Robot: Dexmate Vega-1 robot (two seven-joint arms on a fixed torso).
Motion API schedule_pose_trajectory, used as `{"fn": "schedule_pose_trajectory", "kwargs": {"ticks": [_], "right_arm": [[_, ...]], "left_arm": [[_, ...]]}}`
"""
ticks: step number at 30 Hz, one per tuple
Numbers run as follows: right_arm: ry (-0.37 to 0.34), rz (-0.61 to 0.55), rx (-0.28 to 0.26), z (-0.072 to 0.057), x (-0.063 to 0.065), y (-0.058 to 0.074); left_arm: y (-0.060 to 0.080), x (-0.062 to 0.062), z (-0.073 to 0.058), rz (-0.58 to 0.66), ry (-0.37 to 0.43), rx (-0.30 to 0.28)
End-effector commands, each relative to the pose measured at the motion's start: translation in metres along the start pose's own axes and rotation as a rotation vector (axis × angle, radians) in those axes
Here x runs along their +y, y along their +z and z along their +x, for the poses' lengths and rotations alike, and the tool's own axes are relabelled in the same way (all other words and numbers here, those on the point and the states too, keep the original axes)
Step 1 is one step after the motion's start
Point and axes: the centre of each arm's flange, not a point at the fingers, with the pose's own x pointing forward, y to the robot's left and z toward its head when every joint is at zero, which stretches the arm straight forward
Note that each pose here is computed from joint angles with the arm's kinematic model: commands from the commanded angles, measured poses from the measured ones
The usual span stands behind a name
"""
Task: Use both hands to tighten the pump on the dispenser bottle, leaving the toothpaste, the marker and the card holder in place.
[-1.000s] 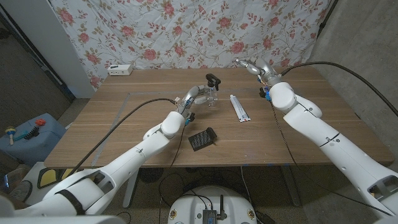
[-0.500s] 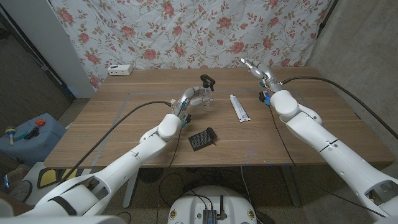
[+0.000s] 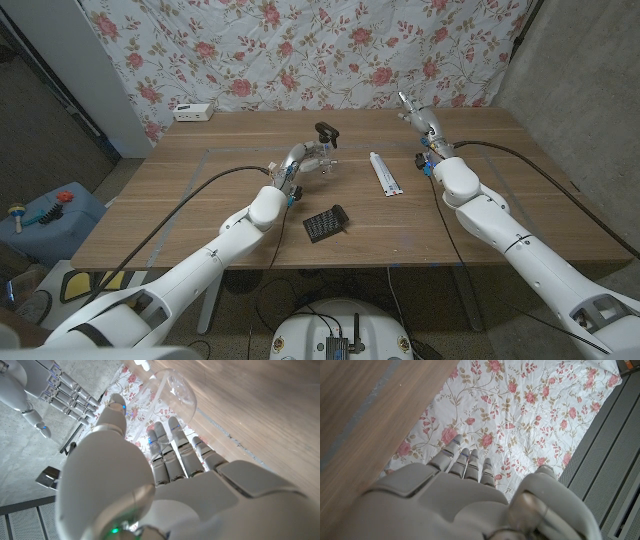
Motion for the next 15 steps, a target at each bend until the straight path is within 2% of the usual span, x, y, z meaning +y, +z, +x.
{"fn": "schedule_pose_trajectory", "kwargs": {"ticks": [1,15], "right_arm": [[-0.031,0.150,-0.037,-0.004,0.000,-0.015],[-0.062,0.245,-0.024,-0.013,0.002,-0.035]], "left_arm": [[-0.005,0.006,-0.007,-0.001,0.017,0.019],[-0.013,0.006,-0.015,0.000,0.036,0.023]]}}
